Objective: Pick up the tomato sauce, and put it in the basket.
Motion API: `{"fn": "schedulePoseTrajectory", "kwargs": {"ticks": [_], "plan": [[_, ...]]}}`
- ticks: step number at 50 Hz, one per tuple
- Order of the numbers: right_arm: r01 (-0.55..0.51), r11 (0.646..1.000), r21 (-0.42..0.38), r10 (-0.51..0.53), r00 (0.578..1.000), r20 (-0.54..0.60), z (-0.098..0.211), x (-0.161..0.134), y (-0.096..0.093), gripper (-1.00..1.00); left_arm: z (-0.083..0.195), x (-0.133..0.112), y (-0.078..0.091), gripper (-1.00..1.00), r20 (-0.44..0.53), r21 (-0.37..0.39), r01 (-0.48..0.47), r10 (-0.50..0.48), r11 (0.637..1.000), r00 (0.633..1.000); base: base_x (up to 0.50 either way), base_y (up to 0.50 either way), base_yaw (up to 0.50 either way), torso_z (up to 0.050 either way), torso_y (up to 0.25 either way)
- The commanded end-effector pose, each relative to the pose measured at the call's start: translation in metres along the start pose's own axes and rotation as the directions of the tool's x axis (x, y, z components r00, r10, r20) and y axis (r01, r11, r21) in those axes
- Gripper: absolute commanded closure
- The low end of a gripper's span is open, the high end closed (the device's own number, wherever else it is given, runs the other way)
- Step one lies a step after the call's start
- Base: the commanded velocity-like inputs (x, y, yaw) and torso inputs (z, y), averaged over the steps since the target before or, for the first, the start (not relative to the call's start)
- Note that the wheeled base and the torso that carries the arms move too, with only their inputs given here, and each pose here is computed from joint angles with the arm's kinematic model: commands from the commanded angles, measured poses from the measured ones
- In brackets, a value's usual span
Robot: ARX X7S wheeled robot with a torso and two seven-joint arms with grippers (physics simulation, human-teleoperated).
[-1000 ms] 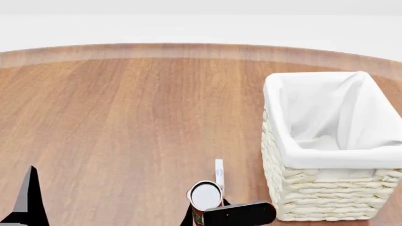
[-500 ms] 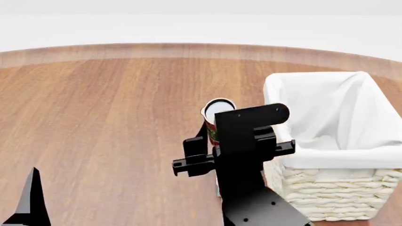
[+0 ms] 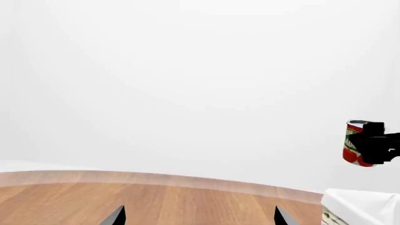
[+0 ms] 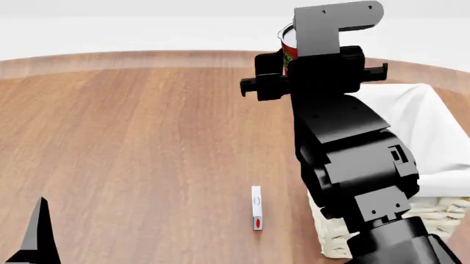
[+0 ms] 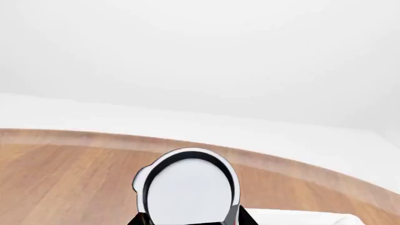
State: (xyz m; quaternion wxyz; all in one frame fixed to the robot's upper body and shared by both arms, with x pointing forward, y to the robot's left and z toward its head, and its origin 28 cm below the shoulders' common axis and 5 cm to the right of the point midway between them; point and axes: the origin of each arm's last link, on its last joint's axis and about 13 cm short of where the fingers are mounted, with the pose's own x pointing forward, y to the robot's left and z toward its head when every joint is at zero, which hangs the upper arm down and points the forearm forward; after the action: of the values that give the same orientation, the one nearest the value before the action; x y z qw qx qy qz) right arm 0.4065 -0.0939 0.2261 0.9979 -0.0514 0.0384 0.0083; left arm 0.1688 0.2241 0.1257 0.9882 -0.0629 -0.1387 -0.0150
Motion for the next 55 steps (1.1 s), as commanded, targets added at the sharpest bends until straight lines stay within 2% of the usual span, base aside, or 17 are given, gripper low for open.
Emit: {"fn": "schedulePoseTrajectory", "kwargs": {"ticks": [1,7,16,18,20,21,26,27,33,36,43,55], "plan": [[0.105,0.994,-0.018,-0.105,0.994,-0.042,0.028,0.021,-0.031,1.0,-0.003,0.0,0.001,-1.0,-0.006,0.0,-0.002,0.002,1.0,1.0,0.0,0.0,0.0,0.0,0.0],[0.183,0.983,0.013,-0.181,0.979,-0.097,0.021,0.024,-0.051,1.0,-0.002,-0.001,0.0,-1.0,-0.004,0.002,0.0,0.0,1.0,1.0,0.0,0.0,0.0,0.0,0.0],[0.259,0.965,0.039,-0.248,0.952,-0.177,0.012,0.019,-0.071,1.0,-0.003,0.0,-0.001,-1.0,-0.005,0.005,0.004,-0.004,1.0,1.0,0.0,0.0,0.0,0.0,0.0],[0.273,0.96,0.062,-0.255,0.945,-0.207,0.009,0.017,-0.076,1.0,-0.005,0.0,-0.001,-1.0,-0.011,0.006,0.0,0.0,1.0,1.0,0.0,0.0,0.0,0.0,0.0],[0.274,0.961,0.04,-0.259,0.94,-0.225,0.007,0.017,-0.077,1.0,-0.005,0.0,-0.001,-1.0,-0.01,0.008,0.002,-0.002,1.0,1.0,0.0,0.0,0.0,0.0,0.0],[0.275,0.959,0.071,-0.251,0.937,-0.241,0.004,0.016,-0.079,1.0,-0.004,0.0,-0.002,-1.0,-0.009,0.007,0.001,0.0,1.0,1.0,0.0,0.0,0.0,0.0,0.0],[0.282,0.957,0.066,-0.25,0.92,-0.302,-0.005,0.013,-0.083,1.0,-0.004,-0.001,-0.004,-1.0,-0.008,0.007,0.007,-0.007,1.0,1.0,0.0,0.0,0.0,0.0,0.0],[0.291,0.956,0.045,-0.26,0.905,-0.335,-0.009,0.011,-0.085,1.0,-0.004,-0.001,-0.004,-1.0,-0.008,0.004,0.008,-0.008,1.0,1.0,0.0,0.0,0.0,0.0,0.0],[0.29,0.955,0.065,-0.241,0.885,-0.399,-0.019,0.008,-0.088,1.0,-0.005,0.001,-0.003,-1.0,-0.006,0.002,0.005,-0.005,1.0,1.0,0.0,0.0,0.0,0.0,0.0],[0.287,0.952,0.104,-0.22,0.881,-0.419,-0.025,0.006,-0.088,1.0,-0.006,0.001,-0.003,-1.0,-0.009,0.004,0.004,-0.004,1.0,1.0,0.0,0.0,0.0,0.0,0.0],[0.276,0.959,0.064,-0.221,0.869,-0.442,-0.032,0.006,-0.085,1.0,-0.006,0.0,-0.003,-1.0,-0.008,0.004,0.006,-0.006,1.0,1.0,0.0,0.0,0.0,0.0,0.001],[0.266,0.963,0.039,-0.223,0.869,-0.441,-0.018,0.006,-0.082,1.0,-0.011,-0.002,0.0,-1.0,-0.018,-0.005,0.002,-0.002,1.0,1.0,0.0,0.0,0.0,0.0,0.0]]}}
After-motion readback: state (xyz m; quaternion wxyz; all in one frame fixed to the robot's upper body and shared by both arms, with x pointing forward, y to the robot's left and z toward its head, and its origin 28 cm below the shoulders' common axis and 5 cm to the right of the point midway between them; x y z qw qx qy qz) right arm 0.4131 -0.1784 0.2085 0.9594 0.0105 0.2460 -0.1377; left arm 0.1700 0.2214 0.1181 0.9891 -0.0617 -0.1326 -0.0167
